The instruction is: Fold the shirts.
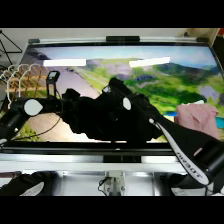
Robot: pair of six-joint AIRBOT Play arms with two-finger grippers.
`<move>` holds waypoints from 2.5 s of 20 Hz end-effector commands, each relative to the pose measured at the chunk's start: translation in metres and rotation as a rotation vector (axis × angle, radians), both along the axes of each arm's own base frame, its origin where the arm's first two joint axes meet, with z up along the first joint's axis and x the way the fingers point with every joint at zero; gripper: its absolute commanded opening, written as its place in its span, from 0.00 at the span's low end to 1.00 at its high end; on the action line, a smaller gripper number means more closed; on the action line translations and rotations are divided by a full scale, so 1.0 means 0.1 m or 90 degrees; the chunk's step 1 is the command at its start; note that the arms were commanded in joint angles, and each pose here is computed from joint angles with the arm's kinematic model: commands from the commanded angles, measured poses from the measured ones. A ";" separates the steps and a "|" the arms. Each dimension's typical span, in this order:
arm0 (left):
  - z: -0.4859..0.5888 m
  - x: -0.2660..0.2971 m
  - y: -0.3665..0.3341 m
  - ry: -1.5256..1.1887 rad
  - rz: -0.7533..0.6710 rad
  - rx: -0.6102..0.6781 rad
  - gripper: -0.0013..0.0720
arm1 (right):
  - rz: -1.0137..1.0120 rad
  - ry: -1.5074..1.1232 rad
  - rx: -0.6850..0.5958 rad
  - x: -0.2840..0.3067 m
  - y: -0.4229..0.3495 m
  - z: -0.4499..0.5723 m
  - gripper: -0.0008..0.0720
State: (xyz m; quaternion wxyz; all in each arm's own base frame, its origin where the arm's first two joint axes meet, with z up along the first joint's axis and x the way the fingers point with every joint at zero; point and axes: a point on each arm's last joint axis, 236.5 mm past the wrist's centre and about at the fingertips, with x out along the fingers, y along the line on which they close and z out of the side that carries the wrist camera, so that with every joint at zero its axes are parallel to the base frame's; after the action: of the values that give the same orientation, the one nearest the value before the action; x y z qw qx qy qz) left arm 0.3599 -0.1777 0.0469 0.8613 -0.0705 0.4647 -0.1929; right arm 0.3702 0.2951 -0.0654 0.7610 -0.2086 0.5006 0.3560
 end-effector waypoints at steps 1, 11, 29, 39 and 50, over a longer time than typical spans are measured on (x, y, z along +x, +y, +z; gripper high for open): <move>0.00 0.00 0.00 0.000 0.001 0.000 0.09 | -0.057 -0.061 0.056 0.30 0.14 0.08 0.51; 0.63 0.20 0.12 -0.071 -0.012 0.011 0.09 | -0.102 -0.144 0.100 0.44 -0.25 1.47 0.13; 2.80 -0.29 -0.26 -0.262 -0.126 -0.018 0.09 | -0.267 -0.109 0.229 -1.14 -1.37 3.68 0.13; 0.05 0.02 -0.37 0.036 -0.108 0.073 0.09 | -0.220 0.076 0.091 0.23 -0.74 1.03 0.13; -0.39 0.41 -0.28 0.045 -0.059 0.072 0.09 | -0.204 -0.027 -0.088 0.56 -1.33 0.77 0.83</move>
State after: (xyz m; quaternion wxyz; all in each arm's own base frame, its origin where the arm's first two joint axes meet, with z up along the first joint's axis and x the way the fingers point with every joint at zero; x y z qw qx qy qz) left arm 0.3946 -0.2142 0.0134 0.8350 -0.0014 0.5069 -0.2141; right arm 0.4216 0.1949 0.0000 0.7995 -0.1133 0.5455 0.2244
